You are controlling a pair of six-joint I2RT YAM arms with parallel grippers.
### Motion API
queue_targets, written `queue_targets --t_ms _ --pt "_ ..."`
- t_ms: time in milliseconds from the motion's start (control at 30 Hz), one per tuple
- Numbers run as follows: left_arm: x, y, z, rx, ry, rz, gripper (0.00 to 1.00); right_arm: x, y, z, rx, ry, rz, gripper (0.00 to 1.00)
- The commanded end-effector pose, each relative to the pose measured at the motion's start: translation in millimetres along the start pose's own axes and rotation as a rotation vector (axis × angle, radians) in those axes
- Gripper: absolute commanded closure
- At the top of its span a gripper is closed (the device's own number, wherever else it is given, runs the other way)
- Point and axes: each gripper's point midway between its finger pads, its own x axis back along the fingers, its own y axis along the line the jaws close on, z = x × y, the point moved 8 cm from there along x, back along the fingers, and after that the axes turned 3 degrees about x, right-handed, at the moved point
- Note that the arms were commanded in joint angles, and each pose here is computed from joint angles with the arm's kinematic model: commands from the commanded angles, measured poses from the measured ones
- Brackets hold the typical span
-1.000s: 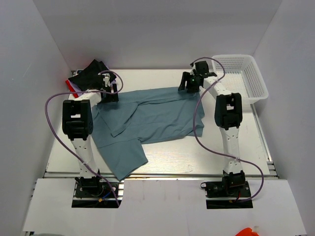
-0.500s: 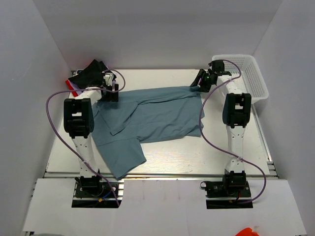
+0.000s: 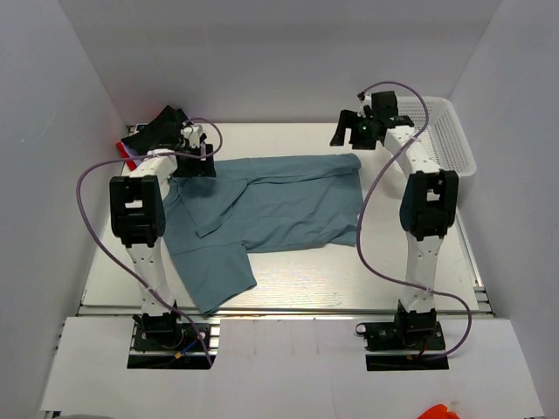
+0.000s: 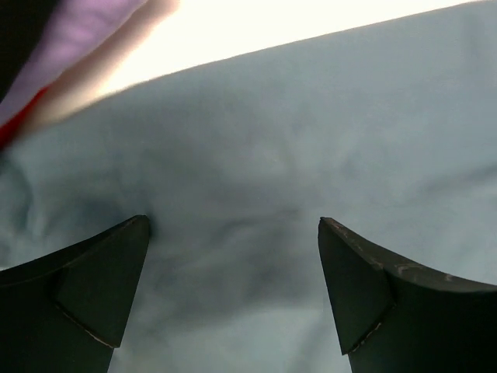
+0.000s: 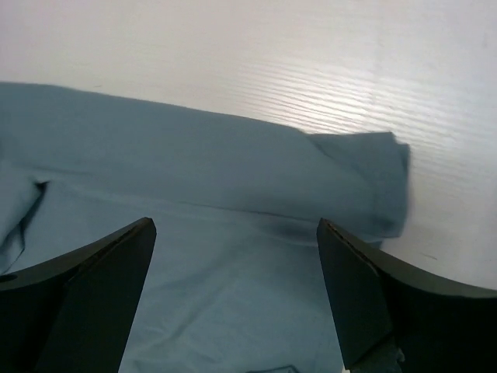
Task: Fold and stack the t-shirts
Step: Fold the flattened tshirt in 1/3 of the way
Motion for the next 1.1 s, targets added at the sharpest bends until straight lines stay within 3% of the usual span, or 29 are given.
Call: queue_targets --t_ms 0,133,200,233,267,300,333,500,567,733,800,833,933,1067 --pt "79 -27 -47 0.07 -0.147 0.03 0.0 50 48 -12 0.197 -0.073 -0.051 0.1" --pt "129 -43 -31 0.18 -0.19 0.044 0.0 75 74 29 0.204 -0.045 -0.075 0.1" --pt "159 -59 -6 0.231 -0.222 0.078 0.0 106 96 33 0.2 -0.121 -0.107 0.1" --pt "168 -67 3 0.239 -0.231 0.105 0.0 92 85 72 0.164 -0.043 -0.093 0.1" --pt "164 -70 31 0.276 -0.195 0.141 0.0 96 89 78 0.111 -0.065 -0.099 0.1" --pt "187 -80 39 0.265 -0.247 0.175 0.0 123 99 76 0.108 -0.135 -0.098 0.1" --pt "191 -87 52 0.267 -0.238 0.202 0.0 111 85 118 0.063 -0.056 -0.071 0.1" --pt "195 -108 149 0.334 -0.065 0.276 0.0 141 69 186 -0.078 -0.044 0.024 0.1" --pt "196 -118 169 0.342 -0.008 0.348 0.0 149 61 204 -0.109 -0.034 0.081 0.1" --pt "191 -123 225 0.375 0.188 0.311 0.0 156 43 235 -0.146 0.025 0.223 0.11" --pt "192 -123 242 0.38 0.278 0.265 0.0 151 39 245 -0.152 0.06 0.237 0.29" --pt "189 -122 251 0.381 0.321 0.244 0.0 148 37 248 -0.157 0.082 0.243 0.32" --pt "185 -123 265 0.367 0.395 0.168 0.0 139 34 250 -0.147 0.101 0.247 0.32" --pt "186 -123 251 0.309 0.426 0.006 0.0 120 31 252 -0.161 0.152 0.224 0.33"
